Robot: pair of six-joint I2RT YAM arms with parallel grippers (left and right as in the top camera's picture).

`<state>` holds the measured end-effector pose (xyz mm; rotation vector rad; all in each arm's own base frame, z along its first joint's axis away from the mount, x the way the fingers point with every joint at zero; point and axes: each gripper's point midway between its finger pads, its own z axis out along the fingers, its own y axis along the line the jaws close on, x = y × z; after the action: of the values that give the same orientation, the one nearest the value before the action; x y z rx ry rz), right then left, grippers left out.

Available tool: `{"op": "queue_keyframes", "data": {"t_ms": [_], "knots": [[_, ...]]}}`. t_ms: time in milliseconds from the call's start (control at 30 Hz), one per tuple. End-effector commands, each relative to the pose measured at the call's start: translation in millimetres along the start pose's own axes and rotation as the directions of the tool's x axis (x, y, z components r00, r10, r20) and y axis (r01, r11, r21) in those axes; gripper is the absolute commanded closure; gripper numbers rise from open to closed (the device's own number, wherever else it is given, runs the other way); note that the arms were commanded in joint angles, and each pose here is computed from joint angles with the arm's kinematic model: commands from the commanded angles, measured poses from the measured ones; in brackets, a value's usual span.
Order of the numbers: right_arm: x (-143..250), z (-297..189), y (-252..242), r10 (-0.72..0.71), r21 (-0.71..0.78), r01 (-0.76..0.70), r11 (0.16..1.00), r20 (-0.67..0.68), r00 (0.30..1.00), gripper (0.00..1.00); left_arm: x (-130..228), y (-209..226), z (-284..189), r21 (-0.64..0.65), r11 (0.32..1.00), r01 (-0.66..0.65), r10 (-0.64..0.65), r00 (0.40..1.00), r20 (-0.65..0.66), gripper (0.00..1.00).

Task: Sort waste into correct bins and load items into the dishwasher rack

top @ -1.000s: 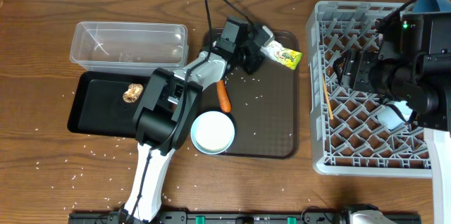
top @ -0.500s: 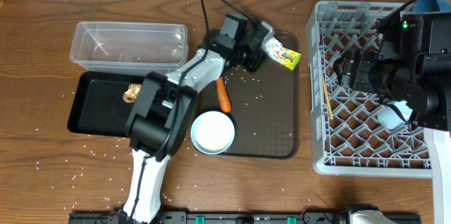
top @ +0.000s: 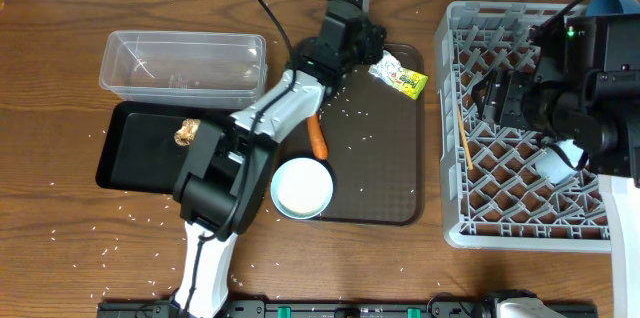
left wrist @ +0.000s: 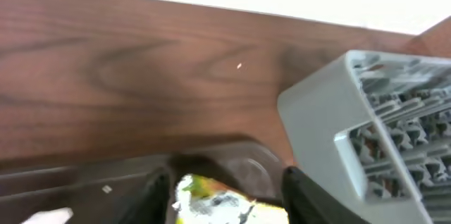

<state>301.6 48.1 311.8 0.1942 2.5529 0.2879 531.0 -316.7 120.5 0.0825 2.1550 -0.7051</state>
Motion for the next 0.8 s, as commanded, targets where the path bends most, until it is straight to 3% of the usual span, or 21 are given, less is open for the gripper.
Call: {"op": "queue_keyframes", "data": {"t_ms": [0,167,500,767], "knots": [[-0.7,4.2,-3.3,0.016,0.013,-0.016,1.0,-0.01,1.0,0.27,16.4,-3.0,9.9,-0.044,0.998,0.036,-0.036,0.999,0.002,0.48],[1.5,5.2,-0.8,0.008,0.01,-0.008,1.0,-0.02,1.0,0.27,49.6,-15.5,19.7,0.0,0.999,-0.05,0.05,0.995,-0.082,0.75],[4.7,5.1,-1.7,0.01,0.013,-0.01,1.0,-0.033,0.999,0.27,105.9,-5.1,39.5,0.014,0.998,-0.059,0.061,0.976,-0.21,0.77],[8.3,4.9,-2.8,0.012,0.018,-0.011,1.0,-0.047,0.999,0.27,134.6,14.2,36.4,-0.013,0.991,-0.132,0.121,0.94,-0.318,0.87]]}}
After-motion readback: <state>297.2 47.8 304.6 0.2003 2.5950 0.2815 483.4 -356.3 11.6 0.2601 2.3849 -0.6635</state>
